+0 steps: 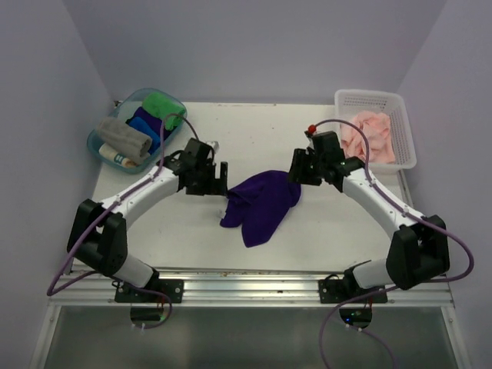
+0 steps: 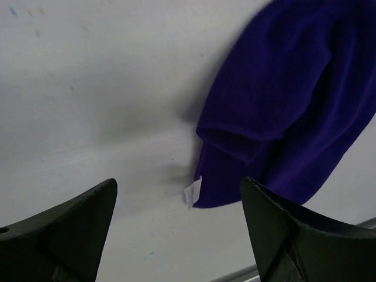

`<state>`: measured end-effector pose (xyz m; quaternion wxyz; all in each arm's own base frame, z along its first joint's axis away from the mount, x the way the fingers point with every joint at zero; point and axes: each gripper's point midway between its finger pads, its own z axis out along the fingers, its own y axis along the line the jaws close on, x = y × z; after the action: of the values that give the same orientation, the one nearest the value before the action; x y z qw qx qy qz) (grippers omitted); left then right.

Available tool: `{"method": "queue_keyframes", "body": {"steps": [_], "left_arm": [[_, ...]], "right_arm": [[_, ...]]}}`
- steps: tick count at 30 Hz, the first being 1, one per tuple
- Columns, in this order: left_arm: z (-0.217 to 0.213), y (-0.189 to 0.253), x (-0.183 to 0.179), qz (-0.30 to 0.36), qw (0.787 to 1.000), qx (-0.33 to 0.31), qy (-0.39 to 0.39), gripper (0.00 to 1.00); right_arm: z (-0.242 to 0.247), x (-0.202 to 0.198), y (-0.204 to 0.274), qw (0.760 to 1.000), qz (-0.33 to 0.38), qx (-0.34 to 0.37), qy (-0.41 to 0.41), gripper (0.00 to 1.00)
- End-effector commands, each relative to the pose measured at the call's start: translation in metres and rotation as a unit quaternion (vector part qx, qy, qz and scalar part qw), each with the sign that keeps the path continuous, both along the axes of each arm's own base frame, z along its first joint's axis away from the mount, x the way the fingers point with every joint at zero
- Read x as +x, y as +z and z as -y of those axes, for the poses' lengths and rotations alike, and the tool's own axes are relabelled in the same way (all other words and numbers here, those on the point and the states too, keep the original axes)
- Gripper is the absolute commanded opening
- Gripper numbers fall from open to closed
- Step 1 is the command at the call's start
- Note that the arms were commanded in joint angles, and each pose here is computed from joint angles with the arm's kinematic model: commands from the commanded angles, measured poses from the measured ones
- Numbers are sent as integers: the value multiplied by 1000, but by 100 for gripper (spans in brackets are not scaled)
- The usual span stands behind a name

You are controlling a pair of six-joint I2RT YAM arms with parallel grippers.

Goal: Roll the towels
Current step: Move the towel to the center of the board, then flatten the towel

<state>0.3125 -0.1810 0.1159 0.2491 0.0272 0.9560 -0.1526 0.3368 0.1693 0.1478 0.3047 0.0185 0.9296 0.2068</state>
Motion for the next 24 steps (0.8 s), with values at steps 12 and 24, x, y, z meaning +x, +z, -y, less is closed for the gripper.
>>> {"method": "queue_keyframes", "body": {"steps": [12, 24], "left_arm": [[54, -71, -70, -78, 992, -70, -75, 81], [51, -98, -63, -98, 993, -37, -61, 1]], "right_arm": [[-75, -112, -74, 992, -47, -75, 85, 61], [-86, -116, -132, 989, -74, -119, 51, 61]]}}
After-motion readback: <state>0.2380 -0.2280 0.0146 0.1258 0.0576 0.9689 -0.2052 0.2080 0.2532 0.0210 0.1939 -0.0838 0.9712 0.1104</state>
